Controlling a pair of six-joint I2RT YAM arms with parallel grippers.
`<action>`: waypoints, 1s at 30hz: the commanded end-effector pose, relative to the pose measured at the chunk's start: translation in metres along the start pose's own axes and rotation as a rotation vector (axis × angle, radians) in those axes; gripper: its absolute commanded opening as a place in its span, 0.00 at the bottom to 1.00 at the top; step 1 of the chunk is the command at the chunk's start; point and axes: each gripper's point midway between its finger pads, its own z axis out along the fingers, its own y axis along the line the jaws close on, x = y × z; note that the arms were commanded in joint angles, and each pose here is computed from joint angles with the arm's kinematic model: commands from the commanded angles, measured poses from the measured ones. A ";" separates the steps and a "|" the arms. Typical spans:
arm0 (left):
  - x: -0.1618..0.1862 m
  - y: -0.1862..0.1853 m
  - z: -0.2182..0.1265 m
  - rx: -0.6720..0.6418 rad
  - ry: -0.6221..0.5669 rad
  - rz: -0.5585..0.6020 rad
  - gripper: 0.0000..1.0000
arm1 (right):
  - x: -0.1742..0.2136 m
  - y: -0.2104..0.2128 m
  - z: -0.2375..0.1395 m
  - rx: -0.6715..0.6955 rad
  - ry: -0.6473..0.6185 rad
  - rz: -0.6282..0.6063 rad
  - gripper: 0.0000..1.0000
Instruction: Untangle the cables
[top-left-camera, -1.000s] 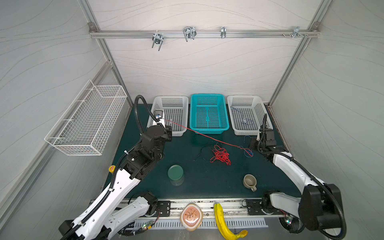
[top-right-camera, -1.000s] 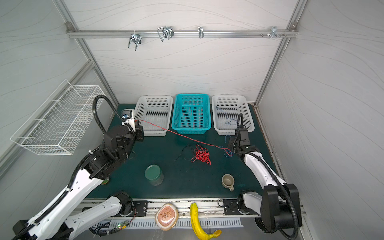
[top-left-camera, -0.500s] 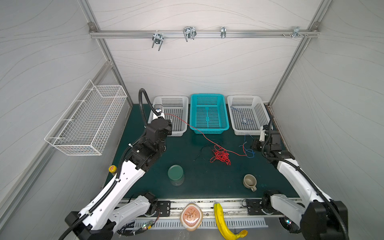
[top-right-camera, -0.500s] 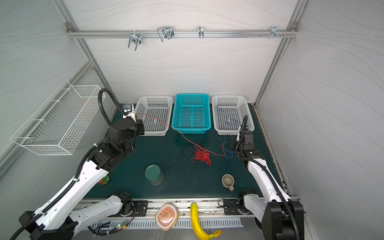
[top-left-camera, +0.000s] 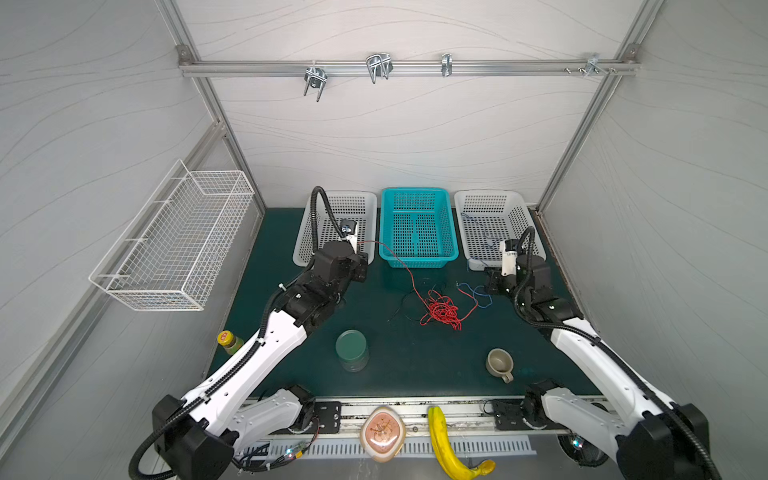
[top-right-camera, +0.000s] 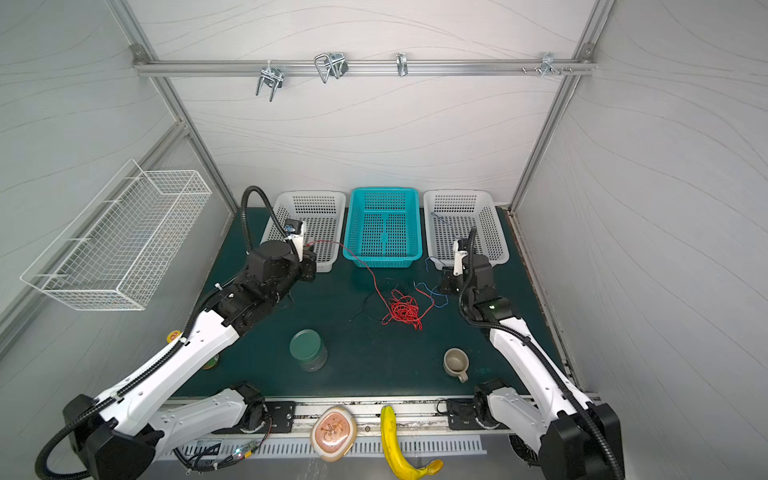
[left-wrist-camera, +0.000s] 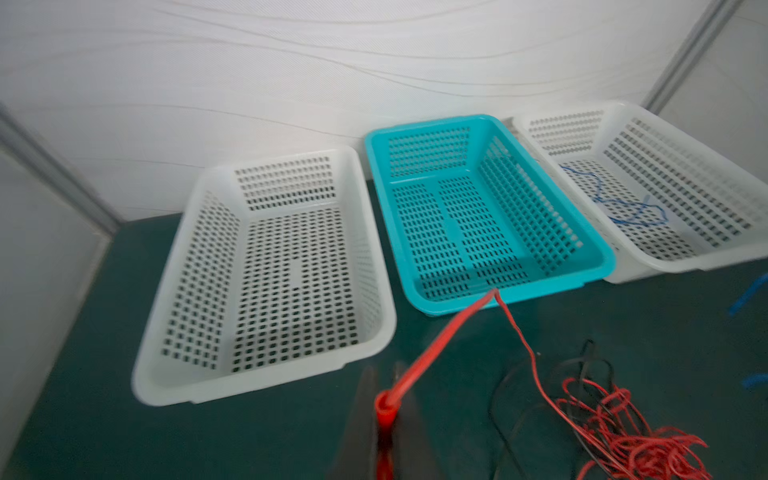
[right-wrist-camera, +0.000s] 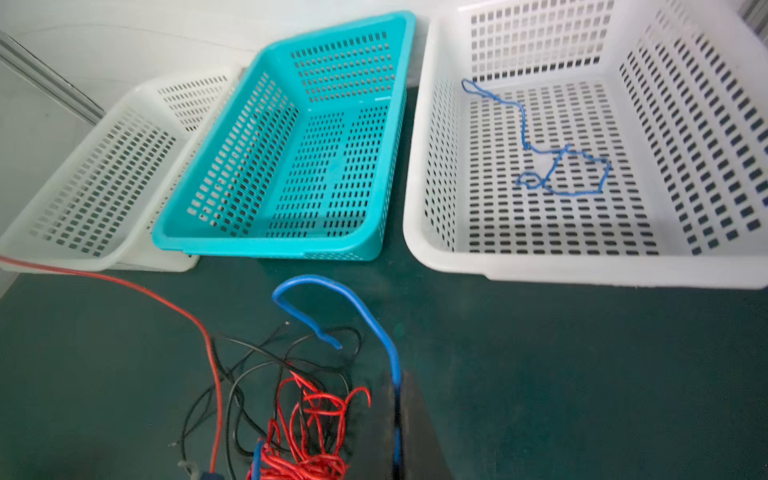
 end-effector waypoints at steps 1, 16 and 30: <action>-0.009 -0.045 0.009 0.202 -0.053 -0.036 0.00 | -0.039 0.016 -0.008 -0.006 -0.130 -0.037 0.00; 0.024 -0.128 0.039 0.449 0.046 -0.023 0.05 | -0.062 0.035 -0.001 0.104 -0.177 -0.081 0.00; 0.044 -0.173 0.033 0.669 0.070 0.002 0.50 | -0.058 0.043 0.004 0.092 -0.148 -0.092 0.00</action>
